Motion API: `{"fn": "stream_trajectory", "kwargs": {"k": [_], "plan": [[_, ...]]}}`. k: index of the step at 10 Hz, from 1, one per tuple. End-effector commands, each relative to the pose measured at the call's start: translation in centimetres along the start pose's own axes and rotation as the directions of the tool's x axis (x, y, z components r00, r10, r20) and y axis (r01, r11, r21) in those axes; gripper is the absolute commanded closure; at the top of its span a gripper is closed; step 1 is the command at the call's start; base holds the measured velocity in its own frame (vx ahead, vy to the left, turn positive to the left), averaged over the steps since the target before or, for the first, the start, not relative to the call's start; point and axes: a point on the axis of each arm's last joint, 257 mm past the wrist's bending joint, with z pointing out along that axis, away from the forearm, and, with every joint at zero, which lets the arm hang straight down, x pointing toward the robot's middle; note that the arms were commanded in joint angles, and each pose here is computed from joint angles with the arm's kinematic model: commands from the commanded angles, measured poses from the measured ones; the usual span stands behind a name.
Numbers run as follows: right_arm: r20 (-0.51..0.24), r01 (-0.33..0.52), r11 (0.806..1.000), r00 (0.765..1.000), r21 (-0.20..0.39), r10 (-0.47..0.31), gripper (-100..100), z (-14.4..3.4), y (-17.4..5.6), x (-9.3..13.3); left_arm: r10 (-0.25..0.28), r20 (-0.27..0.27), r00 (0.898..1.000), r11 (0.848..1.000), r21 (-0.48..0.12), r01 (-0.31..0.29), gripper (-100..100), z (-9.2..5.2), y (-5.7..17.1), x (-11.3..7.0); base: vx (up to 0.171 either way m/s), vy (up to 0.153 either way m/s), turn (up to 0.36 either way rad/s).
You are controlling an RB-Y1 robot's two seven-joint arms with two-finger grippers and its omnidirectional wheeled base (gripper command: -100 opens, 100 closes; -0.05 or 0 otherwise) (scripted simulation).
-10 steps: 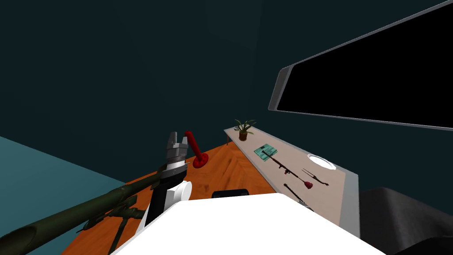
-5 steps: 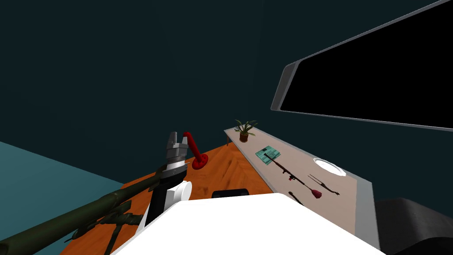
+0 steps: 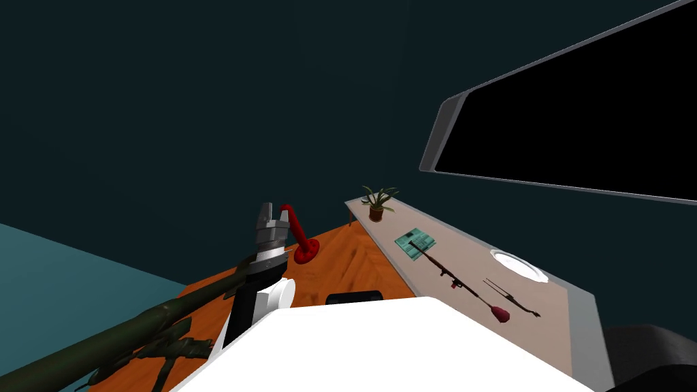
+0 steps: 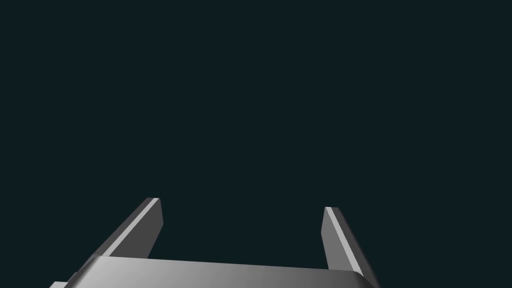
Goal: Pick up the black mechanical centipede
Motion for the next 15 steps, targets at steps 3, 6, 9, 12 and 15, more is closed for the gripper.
{"fn": "stream_trajectory", "kwargs": {"k": [3,6,9,12,15], "plan": [[-0.054,0.060,0.998,0.997,0.016,-0.059,-100,0.0,-0.9,2.6,0.000,0.000,1.000,1.000,0.000,0.000,0,0.0,0.0,0.0,0.046,-0.019,0.006],[-0.126,0.151,0.988,0.981,0.021,-0.148,-100,-0.3,-1.8,6.0,0.000,0.000,1.000,1.000,0.000,0.000,0,0.0,0.0,0.0,0.064,-0.026,0.007],[-0.201,0.250,0.968,0.949,0.005,-0.244,-100,-0.9,-2.2,9.6,0.000,0.000,1.000,1.000,0.000,0.000,0,0.0,0.0,0.0,0.114,-0.046,0.006],[-0.222,0.279,0.960,0.936,-0.010,-0.274,-100,-1.1,-2.1,10.7,0.000,0.000,1.000,1.000,0.000,0.000,0,0.0,0.0,0.0,0.054,-0.026,0.000],[-0.232,0.270,0.963,0.936,-0.009,-0.264,-100,-0.2,-0.3,10.6,0.000,0.000,1.000,1.000,0.000,0.000,0,0.0,0.0,0.0,-0.015,-0.052,0.048]]}}
